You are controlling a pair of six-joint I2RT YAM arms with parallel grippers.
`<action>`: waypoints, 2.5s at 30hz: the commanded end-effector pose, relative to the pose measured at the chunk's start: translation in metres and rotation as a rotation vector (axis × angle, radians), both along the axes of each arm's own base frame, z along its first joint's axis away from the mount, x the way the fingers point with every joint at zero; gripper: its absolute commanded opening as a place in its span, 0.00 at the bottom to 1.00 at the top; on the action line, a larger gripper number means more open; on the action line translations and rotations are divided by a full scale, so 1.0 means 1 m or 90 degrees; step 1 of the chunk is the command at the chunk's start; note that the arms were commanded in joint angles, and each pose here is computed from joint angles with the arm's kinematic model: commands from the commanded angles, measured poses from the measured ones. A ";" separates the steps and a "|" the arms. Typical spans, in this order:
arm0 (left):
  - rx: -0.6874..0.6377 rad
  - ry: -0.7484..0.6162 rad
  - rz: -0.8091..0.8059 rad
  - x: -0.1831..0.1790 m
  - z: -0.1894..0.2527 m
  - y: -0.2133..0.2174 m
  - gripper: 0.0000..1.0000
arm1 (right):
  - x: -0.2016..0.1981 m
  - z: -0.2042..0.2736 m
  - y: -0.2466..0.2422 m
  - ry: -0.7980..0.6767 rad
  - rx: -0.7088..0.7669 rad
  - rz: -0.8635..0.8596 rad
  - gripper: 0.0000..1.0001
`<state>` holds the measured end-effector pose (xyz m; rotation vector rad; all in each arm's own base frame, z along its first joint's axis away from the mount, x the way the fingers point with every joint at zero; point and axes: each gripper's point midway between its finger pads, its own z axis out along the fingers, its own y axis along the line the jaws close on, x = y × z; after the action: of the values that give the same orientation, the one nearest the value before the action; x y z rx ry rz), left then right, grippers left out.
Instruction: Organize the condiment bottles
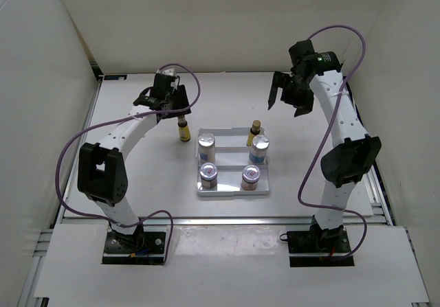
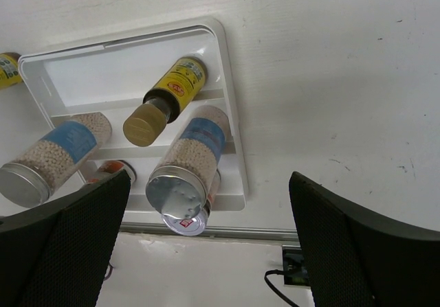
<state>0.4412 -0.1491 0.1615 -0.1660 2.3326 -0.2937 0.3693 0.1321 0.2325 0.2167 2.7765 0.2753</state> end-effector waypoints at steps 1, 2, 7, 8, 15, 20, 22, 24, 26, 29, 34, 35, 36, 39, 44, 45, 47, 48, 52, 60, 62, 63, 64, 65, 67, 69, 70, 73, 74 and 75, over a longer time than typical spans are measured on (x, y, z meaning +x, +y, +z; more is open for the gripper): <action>-0.002 -0.032 -0.003 -0.010 0.022 0.004 0.73 | -0.029 0.011 -0.010 0.029 -0.009 -0.003 1.00; 0.001 -0.033 0.001 -0.009 0.022 0.005 0.76 | -0.032 0.012 -0.011 0.030 -0.009 -0.003 1.00; -0.004 -0.037 -0.003 -0.011 0.021 0.004 0.81 | -0.034 0.014 -0.011 0.024 -0.007 -0.003 1.00; -0.002 -0.032 -0.003 -0.012 0.017 0.005 0.80 | -0.035 0.017 -0.012 0.018 -0.006 -0.003 1.00; -0.007 -0.032 -0.007 -0.008 0.011 0.002 0.66 | -0.037 0.014 -0.018 0.023 -0.013 -0.012 1.00; -0.012 -0.024 -0.016 -0.006 0.006 -0.002 0.57 | -0.040 0.012 -0.022 0.030 -0.016 -0.013 1.00; -0.016 -0.023 -0.012 -0.006 0.006 -0.003 0.57 | -0.039 0.012 -0.025 0.030 -0.016 -0.018 1.00; -0.020 -0.021 -0.017 -0.007 0.006 -0.004 0.57 | -0.040 0.009 -0.025 0.036 -0.018 -0.018 1.00; -0.020 -0.021 -0.017 -0.007 0.006 -0.004 0.56 | -0.038 0.010 -0.023 0.032 -0.011 -0.016 1.00; -0.020 -0.021 -0.017 -0.007 0.006 -0.004 0.57 | -0.038 0.010 -0.023 0.032 -0.011 -0.016 1.00; -0.022 -0.015 -0.021 -0.009 0.002 -0.005 0.57 | -0.040 0.007 -0.024 0.038 -0.013 -0.016 1.00; -0.022 -0.015 -0.021 -0.009 0.002 -0.005 0.56 | -0.040 0.007 -0.024 0.038 -0.013 -0.016 1.00; -0.026 -0.013 -0.026 -0.010 0.002 -0.007 0.54 | -0.041 0.004 -0.024 0.045 -0.014 -0.016 1.00; -0.025 -0.008 -0.026 -0.012 -0.001 -0.006 0.52 | -0.042 0.001 -0.024 0.051 -0.016 -0.016 1.00; -0.021 0.005 -0.026 -0.016 -0.010 -0.005 0.48 | -0.043 0.004 -0.024 0.045 -0.014 -0.016 1.00; -0.019 -0.003 -0.030 -0.016 -0.005 -0.004 0.47 | -0.043 0.004 -0.024 0.045 -0.014 -0.016 1.00; -0.020 -0.009 -0.030 -0.017 -0.001 -0.004 0.40 | -0.043 0.004 -0.024 0.045 -0.014 -0.016 1.00; -0.015 -0.004 -0.034 -0.019 -0.005 -0.003 0.37 | -0.043 0.004 -0.024 0.045 -0.014 -0.016 1.00; 0.003 -0.016 -0.031 -0.020 0.002 0.002 0.24 | -0.043 0.003 -0.023 0.046 -0.009 -0.014 1.00; 0.014 -0.093 -0.023 -0.002 0.057 0.006 0.17 | -0.049 -0.002 -0.020 0.058 0.001 -0.016 1.00; 0.010 -0.103 -0.022 0.000 0.067 0.005 0.12 | -0.049 -0.002 -0.020 0.058 0.001 -0.016 1.00; 0.008 -0.110 -0.022 0.002 0.072 0.004 0.12 | -0.049 -0.002 -0.020 0.058 0.001 -0.016 1.00; 0.005 -0.122 -0.022 0.004 0.080 0.004 0.12 | -0.047 -0.002 -0.020 0.053 0.003 -0.016 1.00; 0.003 -0.128 -0.022 0.005 0.084 0.003 0.12 | -0.047 -0.002 -0.020 0.053 0.003 -0.016 1.00; 0.002 -0.131 -0.022 0.006 0.089 0.003 0.12 | -0.047 -0.001 -0.018 0.054 0.008 -0.014 1.00; -0.002 -0.144 -0.021 0.005 0.098 0.003 0.12 | -0.050 -0.001 -0.019 0.056 0.010 -0.019 1.00; 0.000 -0.151 -0.032 0.005 0.103 -0.002 0.12 | -0.050 -0.001 -0.019 0.056 0.010 -0.019 1.00; 0.002 -0.160 -0.056 -0.002 0.108 -0.015 0.12 | -0.053 -0.001 -0.019 0.057 0.009 -0.019 1.00; 0.006 -0.169 -0.067 -0.005 0.113 -0.018 0.12 | -0.054 -0.003 -0.020 0.063 0.008 -0.019 1.00; 0.010 -0.170 -0.076 -0.006 0.113 -0.021 0.12 | -0.055 -0.001 -0.020 0.057 0.009 -0.019 1.00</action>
<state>0.4426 -0.1563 0.2090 -0.0436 2.2389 -0.2812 0.3319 0.1164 0.2166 0.2671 2.8632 0.2698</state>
